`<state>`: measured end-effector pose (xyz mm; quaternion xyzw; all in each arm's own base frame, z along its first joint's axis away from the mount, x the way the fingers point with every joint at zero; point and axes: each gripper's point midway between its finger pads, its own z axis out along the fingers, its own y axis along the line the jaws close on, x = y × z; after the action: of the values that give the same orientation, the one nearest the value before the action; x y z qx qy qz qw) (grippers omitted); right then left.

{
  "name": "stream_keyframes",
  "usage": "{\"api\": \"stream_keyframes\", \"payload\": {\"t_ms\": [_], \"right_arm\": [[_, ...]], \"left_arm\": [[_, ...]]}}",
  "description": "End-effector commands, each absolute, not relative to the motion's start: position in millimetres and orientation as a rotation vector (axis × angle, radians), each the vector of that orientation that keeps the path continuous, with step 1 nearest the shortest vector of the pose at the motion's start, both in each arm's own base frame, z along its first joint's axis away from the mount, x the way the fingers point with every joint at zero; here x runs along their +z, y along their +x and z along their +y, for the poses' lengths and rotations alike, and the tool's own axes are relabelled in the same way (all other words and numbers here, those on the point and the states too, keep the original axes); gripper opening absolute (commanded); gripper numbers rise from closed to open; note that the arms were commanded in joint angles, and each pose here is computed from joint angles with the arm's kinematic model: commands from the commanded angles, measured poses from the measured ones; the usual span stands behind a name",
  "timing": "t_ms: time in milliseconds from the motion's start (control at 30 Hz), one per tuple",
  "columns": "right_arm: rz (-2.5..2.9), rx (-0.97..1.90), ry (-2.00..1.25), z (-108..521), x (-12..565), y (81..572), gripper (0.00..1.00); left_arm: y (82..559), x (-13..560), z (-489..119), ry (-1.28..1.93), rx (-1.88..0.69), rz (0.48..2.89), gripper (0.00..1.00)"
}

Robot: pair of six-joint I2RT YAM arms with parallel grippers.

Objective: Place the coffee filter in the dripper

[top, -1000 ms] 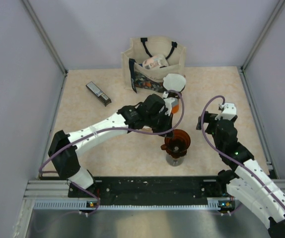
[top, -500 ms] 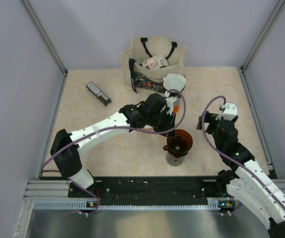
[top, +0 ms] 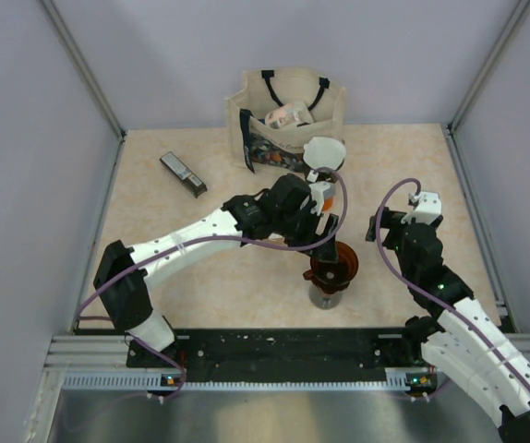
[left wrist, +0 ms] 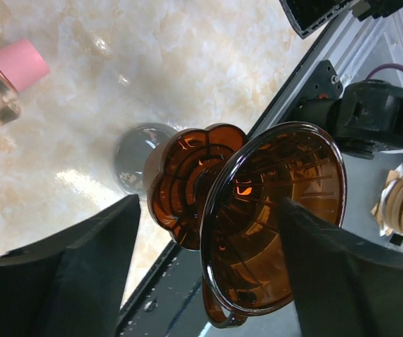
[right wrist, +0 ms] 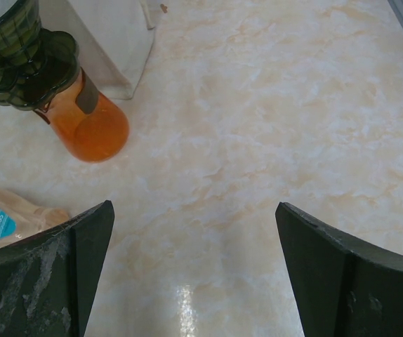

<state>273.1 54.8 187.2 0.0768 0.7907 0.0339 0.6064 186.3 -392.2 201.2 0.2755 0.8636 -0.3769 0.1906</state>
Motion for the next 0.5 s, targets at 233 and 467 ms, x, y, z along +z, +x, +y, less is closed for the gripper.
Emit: {"api": "stream_keyframes", "payload": {"t_ms": [233, 467], "right_arm": [[1.783, 0.110, 0.196, 57, 204, 274, 0.99], [1.763, 0.148, 0.229, 59, 218, 274, 0.99]], "left_arm": [[187, 278, -387, 0.807, -1.111, 2.159, 0.99], [220, 288, -333, 0.524, -0.876, 2.063, 0.99]]}}
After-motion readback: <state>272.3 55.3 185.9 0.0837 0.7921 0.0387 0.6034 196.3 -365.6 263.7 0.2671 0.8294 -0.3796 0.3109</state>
